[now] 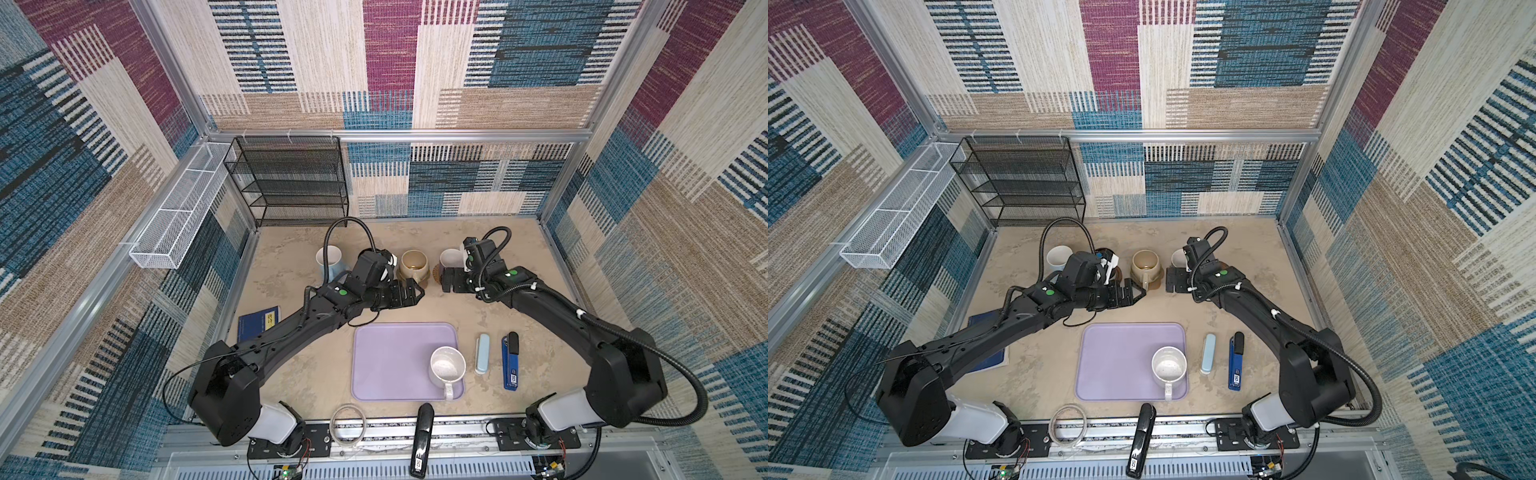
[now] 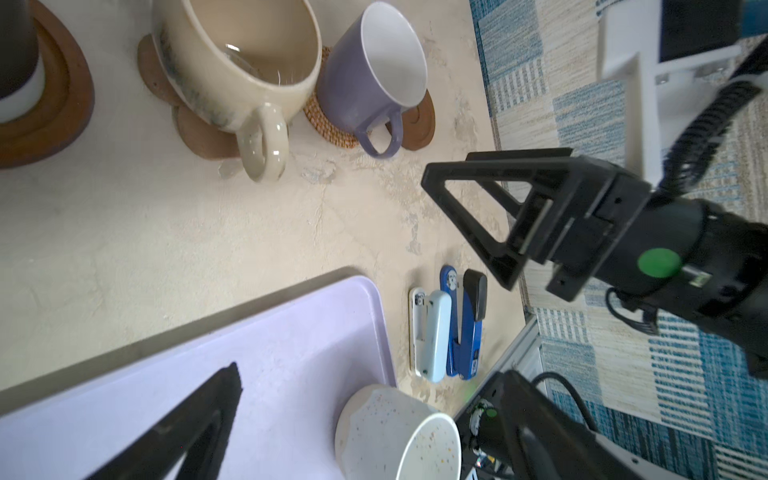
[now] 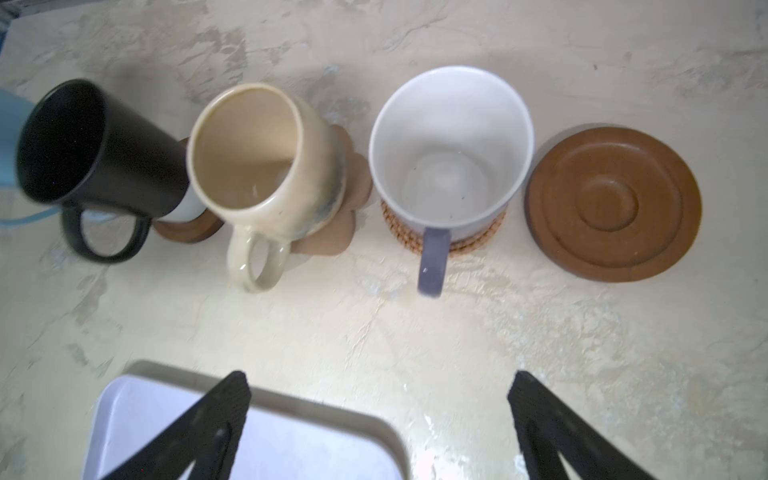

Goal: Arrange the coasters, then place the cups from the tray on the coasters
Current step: 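Move right gripper back over the white speckled mug on the tray, then lower right gripper onto the speckled mug rim and grasp it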

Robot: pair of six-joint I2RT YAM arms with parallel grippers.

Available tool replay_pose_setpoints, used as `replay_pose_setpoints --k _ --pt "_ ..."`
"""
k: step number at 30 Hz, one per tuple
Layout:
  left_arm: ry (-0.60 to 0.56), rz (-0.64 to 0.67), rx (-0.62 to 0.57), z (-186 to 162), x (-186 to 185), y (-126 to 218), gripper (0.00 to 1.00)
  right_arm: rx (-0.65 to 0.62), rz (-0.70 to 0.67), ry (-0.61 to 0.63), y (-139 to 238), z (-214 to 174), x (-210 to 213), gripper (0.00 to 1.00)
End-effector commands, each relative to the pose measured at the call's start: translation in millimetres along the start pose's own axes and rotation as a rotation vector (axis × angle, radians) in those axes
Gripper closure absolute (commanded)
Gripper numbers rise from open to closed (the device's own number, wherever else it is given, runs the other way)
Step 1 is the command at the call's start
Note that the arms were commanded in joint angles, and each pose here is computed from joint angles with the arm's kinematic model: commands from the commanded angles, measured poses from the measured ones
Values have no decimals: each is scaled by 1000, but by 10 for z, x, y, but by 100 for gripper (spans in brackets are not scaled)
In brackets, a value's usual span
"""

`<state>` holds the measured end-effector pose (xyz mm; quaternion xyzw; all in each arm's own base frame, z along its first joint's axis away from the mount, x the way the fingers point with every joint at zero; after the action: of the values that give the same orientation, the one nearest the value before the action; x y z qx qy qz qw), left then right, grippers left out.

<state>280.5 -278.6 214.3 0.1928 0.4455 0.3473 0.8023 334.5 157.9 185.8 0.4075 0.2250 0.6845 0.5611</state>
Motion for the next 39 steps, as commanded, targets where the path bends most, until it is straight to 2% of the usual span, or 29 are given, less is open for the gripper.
replay_pose_setpoints --k 1,9,12,15,20,25,33,39 --pt "-29 -34 40 -146 -28 89 0 69 10 39 214 -260 36 1" --pt "-18 -80 133 -467 -9 196 0 232 40 78 642 -1011 94 9" --pt "3 -69 136 -551 63 182 0 344 123 90 769 -1373 202 12" --pt "16 -80 123 -591 88 175 0 371 94 69 884 -1562 168 14" --pt "35 -101 131 -657 96 147 0 404 57 35 993 -1760 89 17" --pt "39 -105 137 -714 86 161 0 450 21 42 1042 -1967 48 15" --pt "90 -138 104 -764 111 130 0 517 61 83 992 -2240 189 13" --pt "92 -142 108 -749 95 119 0 519 111 98 888 -2356 341 15"
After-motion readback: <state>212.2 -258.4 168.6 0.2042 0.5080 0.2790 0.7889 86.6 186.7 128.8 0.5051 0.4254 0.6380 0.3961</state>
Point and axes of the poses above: each gripper's point midway between its finger pads, its own y axis back along the fingers, its own x axis along the line the jaws close on, z = x × y, the point moved 3 cm from there along y, back along the fingers, and after that the axes turned 7 degrees about -y, right-handed, at the moved point
